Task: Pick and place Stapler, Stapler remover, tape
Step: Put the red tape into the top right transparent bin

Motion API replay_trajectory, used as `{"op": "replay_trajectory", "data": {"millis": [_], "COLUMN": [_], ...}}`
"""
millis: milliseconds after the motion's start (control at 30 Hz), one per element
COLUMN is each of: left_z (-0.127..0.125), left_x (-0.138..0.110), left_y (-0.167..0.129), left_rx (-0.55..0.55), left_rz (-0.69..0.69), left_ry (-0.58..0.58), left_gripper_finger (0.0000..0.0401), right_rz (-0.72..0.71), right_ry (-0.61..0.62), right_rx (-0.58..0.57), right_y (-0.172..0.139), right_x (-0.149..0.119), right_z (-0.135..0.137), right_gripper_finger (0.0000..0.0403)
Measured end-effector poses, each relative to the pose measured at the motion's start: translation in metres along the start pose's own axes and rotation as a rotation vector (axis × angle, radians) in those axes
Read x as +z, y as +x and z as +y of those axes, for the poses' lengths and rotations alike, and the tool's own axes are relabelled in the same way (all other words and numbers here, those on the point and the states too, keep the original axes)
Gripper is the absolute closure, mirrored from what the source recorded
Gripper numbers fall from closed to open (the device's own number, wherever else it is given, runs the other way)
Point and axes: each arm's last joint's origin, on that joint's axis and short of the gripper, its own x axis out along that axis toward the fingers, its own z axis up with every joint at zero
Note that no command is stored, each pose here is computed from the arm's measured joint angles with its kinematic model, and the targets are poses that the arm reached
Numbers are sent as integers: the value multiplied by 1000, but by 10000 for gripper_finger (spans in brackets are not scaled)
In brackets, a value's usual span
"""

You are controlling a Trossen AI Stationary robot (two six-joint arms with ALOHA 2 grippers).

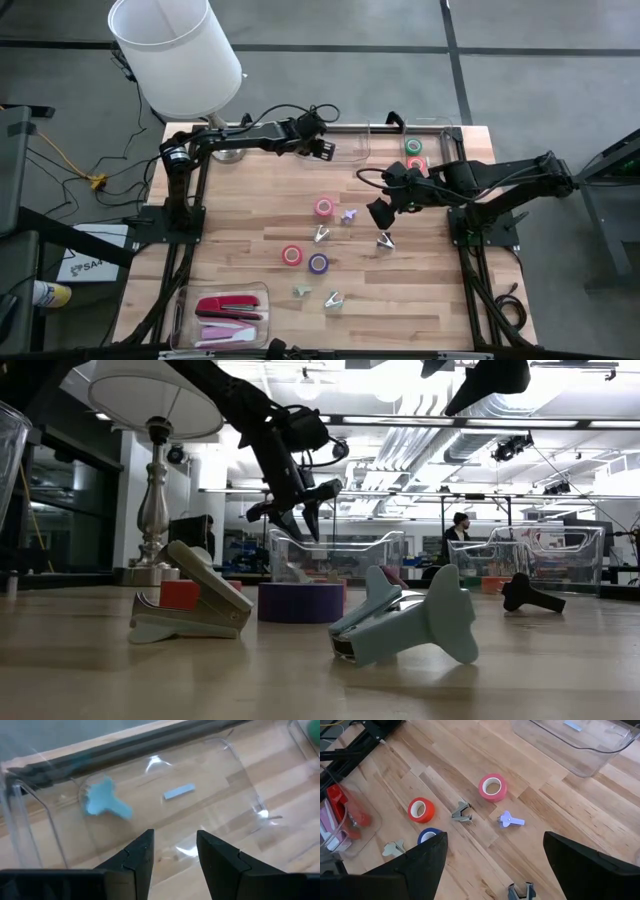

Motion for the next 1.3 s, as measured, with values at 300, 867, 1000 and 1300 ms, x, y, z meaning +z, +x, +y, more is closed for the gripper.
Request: {"op": "replay_trajectory", "data": {"millis": [300,867,1000,1300], "left_z": [-18,-40,-39,-57], "left_x": [15,10,-9,-53], "left_y": [-18,-79,-98,-130], "left_rx": [-243,-307,-219,-68], "left_rz": [78,327,426,531], "left_ry": [215,469,545,623], "left_gripper_finger": [254,254,254,254], "right_rz": [29,64,72,85], "right_ry": [-2,-1,-18,-47], "right_rx": [15,-15,-25,-23], "right_y": [0,0,0,0], "right_x": [-1,-5,-5,-6], "right_z": [0,-3,-4,-4], "right_gripper_finger": [82,82,82,82]}}
